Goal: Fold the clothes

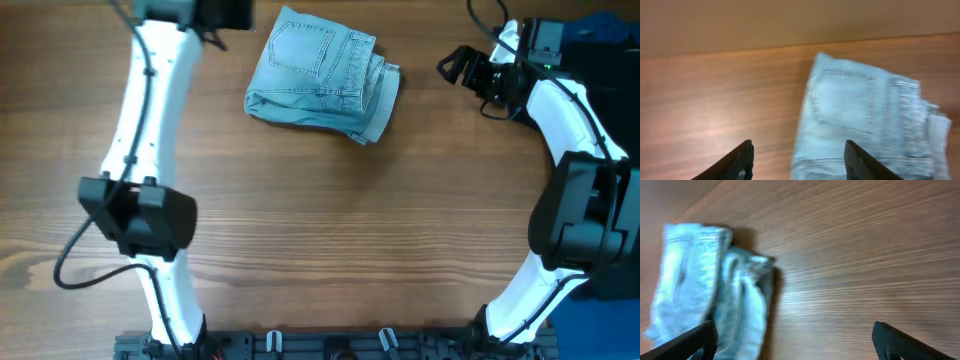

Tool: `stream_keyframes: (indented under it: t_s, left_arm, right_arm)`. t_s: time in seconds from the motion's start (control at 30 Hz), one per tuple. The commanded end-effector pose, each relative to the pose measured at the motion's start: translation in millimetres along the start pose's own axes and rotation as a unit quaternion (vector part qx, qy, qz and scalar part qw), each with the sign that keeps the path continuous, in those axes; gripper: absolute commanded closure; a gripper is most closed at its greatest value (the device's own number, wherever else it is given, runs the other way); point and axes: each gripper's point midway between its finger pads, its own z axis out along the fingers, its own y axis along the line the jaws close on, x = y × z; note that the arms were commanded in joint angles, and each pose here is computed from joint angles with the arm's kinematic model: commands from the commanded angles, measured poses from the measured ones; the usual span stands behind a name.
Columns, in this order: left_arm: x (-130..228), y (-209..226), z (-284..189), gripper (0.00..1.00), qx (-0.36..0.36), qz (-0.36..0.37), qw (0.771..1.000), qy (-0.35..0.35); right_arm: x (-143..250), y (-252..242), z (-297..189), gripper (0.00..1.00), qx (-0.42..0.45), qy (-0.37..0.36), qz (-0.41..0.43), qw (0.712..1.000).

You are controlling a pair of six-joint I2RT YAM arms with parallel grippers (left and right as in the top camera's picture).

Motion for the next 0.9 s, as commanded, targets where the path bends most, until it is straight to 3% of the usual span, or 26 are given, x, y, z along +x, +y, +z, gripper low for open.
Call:
stream_keyframes:
  t_s: [0.0,0.07,0.17,0.4,0.57,0.7,0.77,0.87]
  left_arm:
    - [15.5,50.1,13.0,0.41,0.012,-0.087,0.996,0.034]
    - [28.9,83.3,23.5,0.41,-0.007,-0.119,0.991,0.055]
    - [50.8,111.5,36.5,0.41,-0.024,-0.144,0.985,0.091]
    - [67.5,115.0,52.3,0.33,-0.026,-0.15,0.981,0.12]
    - [67.7,115.4,52.4,0.28,-0.026,-0.15,0.981,0.12]
    - [67.7,115.4,52.4,0.26,-0.026,-0.15,0.981,0.12]
    - [67.7,115.4,52.4,0.26,-0.026,-0.15,0.981,0.12]
    - [67.7,115.4,52.4,0.26,-0.026,-0.15,0.981,0.12]
  right_arm:
    - [8.9,61.9,0.2,0.0,-0.124,0.022,-0.031,0.992]
    - [13.4,95.8,10.5,0.0,-0.145,0.021,-0.024,0.989]
    - [13.1,123.1,29.9,0.01,-0.11,-0.01,-0.008,0.994]
    - [39.9,145.3,70.2,0.15,-0.047,-0.023,0.045,0.998]
    - [62.6,144.8,115.4,0.23,-0.066,0.0,0.059,0.996]
    - [74.3,151.4,138.1,0.24,-0.096,0.01,0.059,0.994]
    - [75.1,162.8,139.3,0.29,-0.118,0.009,0.053,0.991]
    - [77.3,175.1,138.3,0.5,-0.139,0.013,0.057,0.989]
